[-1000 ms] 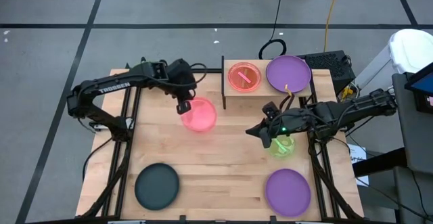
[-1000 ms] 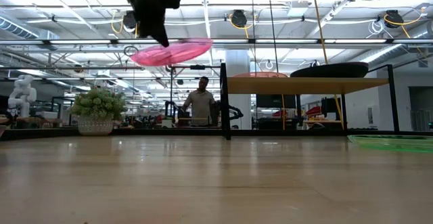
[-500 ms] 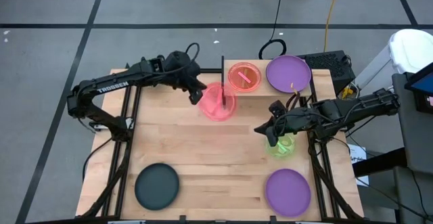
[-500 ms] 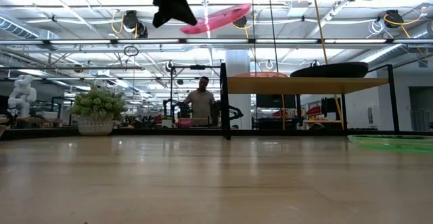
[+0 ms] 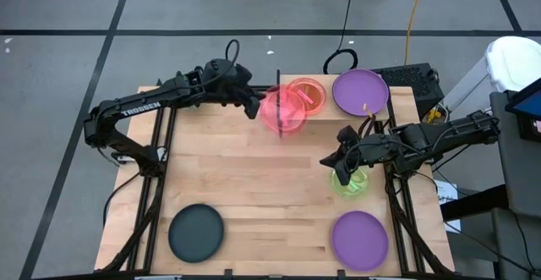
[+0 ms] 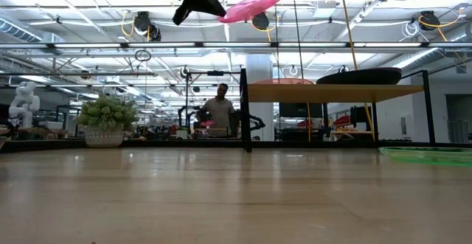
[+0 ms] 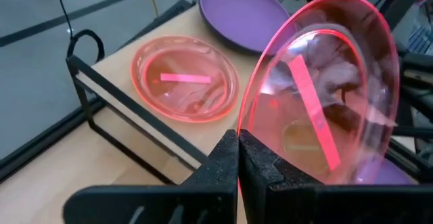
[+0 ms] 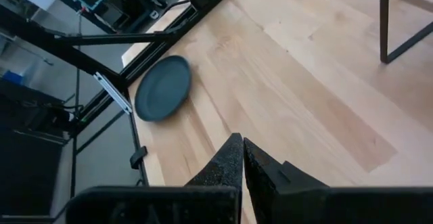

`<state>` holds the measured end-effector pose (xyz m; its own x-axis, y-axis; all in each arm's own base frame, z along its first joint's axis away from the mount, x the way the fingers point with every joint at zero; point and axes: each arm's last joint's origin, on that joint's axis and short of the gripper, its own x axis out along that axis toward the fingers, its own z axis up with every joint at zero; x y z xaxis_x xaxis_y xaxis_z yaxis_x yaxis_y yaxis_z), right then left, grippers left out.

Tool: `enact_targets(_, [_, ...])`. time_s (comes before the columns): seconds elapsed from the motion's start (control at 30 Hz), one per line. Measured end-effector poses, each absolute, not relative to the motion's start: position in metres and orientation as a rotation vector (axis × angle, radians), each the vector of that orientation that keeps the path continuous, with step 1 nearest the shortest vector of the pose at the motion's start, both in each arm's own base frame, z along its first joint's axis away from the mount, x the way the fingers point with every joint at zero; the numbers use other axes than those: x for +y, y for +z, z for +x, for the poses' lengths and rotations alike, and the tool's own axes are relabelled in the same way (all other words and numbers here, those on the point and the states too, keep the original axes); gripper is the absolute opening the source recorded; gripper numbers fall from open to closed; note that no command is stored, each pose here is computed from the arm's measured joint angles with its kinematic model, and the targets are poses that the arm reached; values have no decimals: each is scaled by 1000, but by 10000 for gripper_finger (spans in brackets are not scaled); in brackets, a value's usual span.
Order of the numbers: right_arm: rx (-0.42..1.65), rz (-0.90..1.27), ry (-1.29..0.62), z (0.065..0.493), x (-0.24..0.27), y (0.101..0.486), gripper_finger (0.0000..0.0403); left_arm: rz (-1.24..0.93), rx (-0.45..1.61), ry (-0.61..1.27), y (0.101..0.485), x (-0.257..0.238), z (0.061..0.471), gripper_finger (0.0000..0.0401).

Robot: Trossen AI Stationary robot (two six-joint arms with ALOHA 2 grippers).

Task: Place and stack plates onto a shelf
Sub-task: Stack the pink plate on the pink plate on the shelf

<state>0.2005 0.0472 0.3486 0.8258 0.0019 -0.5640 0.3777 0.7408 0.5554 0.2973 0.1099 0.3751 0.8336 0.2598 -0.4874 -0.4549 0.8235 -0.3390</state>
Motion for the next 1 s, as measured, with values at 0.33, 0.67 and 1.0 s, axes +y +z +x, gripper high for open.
enact_targets(0.33, [634,793,-284,196,46,343,0,-529,405,420,377,111,298,0])
enact_targets(0.67, [646,800,-296,195,46,341,0,-558,135,457,399,116,305,0])
enact_targets(1.0, [655,796,-302,195,46,341,0,-596,10,553,406,134,299,0])
